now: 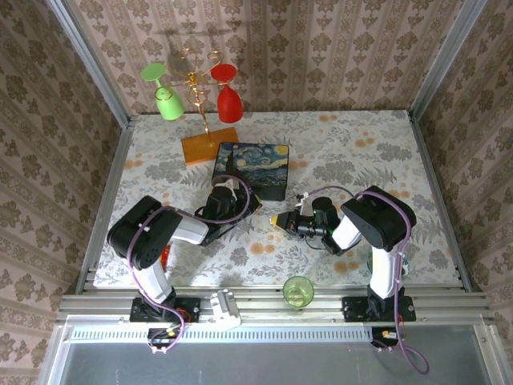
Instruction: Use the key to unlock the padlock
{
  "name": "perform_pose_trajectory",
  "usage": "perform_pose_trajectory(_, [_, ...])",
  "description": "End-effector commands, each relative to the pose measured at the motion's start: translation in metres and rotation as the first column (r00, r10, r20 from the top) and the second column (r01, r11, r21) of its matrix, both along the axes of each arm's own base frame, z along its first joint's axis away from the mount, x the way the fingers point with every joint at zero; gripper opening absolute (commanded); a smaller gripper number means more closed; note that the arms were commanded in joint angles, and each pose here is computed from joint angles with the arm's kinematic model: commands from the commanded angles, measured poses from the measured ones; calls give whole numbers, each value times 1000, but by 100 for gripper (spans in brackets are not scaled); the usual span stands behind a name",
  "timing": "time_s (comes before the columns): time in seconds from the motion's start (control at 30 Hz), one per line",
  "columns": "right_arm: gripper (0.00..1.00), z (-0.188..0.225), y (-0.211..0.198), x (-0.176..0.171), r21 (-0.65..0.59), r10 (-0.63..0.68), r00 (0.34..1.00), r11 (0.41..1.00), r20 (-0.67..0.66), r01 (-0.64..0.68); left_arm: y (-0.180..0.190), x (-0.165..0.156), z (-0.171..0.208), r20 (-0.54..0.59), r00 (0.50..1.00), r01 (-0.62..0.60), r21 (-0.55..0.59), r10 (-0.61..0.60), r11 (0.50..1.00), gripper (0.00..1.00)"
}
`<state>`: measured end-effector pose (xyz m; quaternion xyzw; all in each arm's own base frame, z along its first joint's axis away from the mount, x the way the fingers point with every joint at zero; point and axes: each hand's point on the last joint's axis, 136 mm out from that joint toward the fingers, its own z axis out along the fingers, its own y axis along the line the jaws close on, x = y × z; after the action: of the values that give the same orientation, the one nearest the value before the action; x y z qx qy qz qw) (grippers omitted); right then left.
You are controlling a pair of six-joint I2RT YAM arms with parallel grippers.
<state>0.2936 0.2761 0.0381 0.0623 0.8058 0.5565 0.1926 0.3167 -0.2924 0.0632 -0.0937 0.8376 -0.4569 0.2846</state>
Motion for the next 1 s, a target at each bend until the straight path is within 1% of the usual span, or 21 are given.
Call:
perform_pose_trajectory(0.0, [0,19,9,-2,66,54,997,996,53,-58,-7,6,39,75,997,11,-125,-1,992,0])
perform_pose_trajectory(0.23, [0,38,15,7,111,53,996,992,65,-60,-10,6,47,90,996,17,-155,-3,988,0])
perform_pose_trajectory(0.4, [0,31,18,15,125,35,999,992,21,-37,-12,6,51,78,997,17,-212,0,977,0])
perform_pose_trajectory(0.53, [0,31,14,15,118,11,999,993,31,-15,-10,6,48,63,998,12,-252,4,968,0])
perform_pose_trajectory(0.63, [0,37,15,16,126,16,999,992,48,-22,-9,6,46,63,998,14,-237,1,971,0])
perform_pose_trajectory(0.97, [0,49,14,23,140,2,997,990,82,-13,-6,2,44,63,998,5,-253,11,968,0])
